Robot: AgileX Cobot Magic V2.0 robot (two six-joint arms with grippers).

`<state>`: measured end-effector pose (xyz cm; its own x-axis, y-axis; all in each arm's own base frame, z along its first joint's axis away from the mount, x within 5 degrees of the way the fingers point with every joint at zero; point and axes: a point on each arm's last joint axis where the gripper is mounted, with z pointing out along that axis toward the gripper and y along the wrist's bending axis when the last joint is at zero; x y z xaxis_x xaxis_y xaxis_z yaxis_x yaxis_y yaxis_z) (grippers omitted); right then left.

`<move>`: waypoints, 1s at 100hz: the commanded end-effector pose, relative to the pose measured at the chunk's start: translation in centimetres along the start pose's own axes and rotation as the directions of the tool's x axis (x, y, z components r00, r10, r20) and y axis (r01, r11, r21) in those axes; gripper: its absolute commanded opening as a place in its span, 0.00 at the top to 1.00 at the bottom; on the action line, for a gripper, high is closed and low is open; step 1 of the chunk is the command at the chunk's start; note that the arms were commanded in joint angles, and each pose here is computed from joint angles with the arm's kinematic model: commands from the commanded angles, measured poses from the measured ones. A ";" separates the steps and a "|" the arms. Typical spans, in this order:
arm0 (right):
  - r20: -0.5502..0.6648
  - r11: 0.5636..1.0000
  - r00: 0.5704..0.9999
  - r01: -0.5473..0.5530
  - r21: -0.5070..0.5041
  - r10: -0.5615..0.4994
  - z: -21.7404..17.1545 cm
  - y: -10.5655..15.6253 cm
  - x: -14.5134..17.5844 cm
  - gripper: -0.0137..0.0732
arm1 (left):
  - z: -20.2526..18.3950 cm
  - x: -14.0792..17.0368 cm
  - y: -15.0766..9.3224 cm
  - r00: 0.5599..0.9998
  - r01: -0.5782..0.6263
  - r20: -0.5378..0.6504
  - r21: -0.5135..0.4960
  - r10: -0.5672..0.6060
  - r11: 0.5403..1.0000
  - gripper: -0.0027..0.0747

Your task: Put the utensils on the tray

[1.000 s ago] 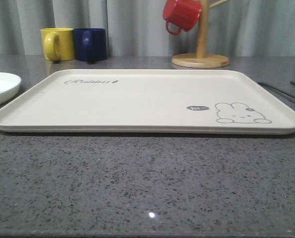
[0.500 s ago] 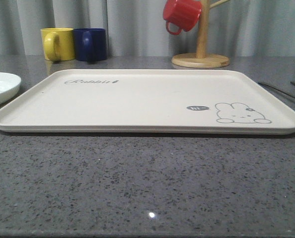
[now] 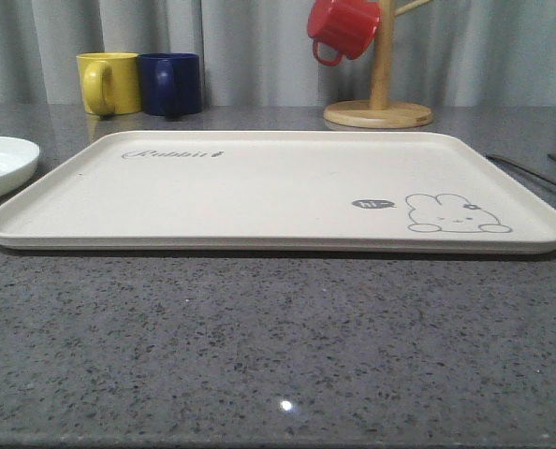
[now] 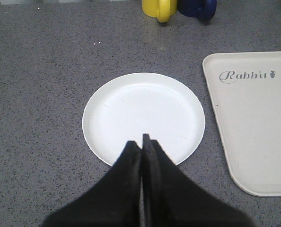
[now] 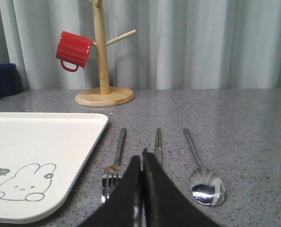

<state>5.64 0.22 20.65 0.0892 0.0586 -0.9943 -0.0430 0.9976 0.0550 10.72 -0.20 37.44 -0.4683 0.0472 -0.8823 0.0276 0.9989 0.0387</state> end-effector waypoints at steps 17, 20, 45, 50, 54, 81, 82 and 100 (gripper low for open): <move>0.124 1.000 0.992 0.007 -0.002 -0.007 -0.3 0.1 -1.5 0.92 | -0.5 -0.9 0.0 0.999 0.018 0.036 0.001 -0.018 1.000 0.75; 0.124 1.000 0.992 0.007 -0.002 -0.007 -0.3 0.1 -1.5 0.92 | -0.5 -0.9 0.0 0.999 0.018 0.030 0.001 -0.018 1.000 0.66; 0.124 1.000 0.992 0.007 -0.002 -0.007 -0.3 0.1 -1.5 0.92 | -0.4 -0.8 0.0 1.000 0.018 0.021 0.001 -0.018 1.000 0.33; 0.124 1.000 0.992 0.007 -0.002 -0.007 -0.3 0.1 -1.5 0.92 | -0.3 -0.9 0.0 1.000 0.016 0.021 -0.001 -0.016 1.000 0.33; 0.124 1.000 0.992 0.007 -0.002 -0.007 -0.3 0.1 -1.5 0.92 | 0.0 -0.9 0.0 1.000 0.014 0.008 -0.002 -0.014 1.000 0.33; 0.124 1.000 0.992 0.007 -0.002 -0.007 -0.3 0.1 -1.5 0.92 | 4.8 -3.6 -0.1 0.990 0.062 -0.129 -0.008 -0.062 0.998 0.33; 0.124 1.000 0.992 0.007 -0.002 -0.007 -0.3 0.1 -1.5 0.92 | 5.1 -3.8 -0.1 0.989 0.062 -0.134 -0.008 -0.062 0.998 0.33; 0.124 1.000 0.992 0.007 -0.002 -0.007 -0.3 0.1 -1.5 0.92 | 9.5 -6.3 -0.1 0.977 0.050 -0.205 -0.017 -0.052 0.999 0.33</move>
<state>5.64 0.22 20.65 0.0892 0.0586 -0.9943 -0.0430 0.9976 0.0550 19.99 -0.67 36.96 -0.6952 0.0046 -0.7188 -0.0008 1.0000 0.0072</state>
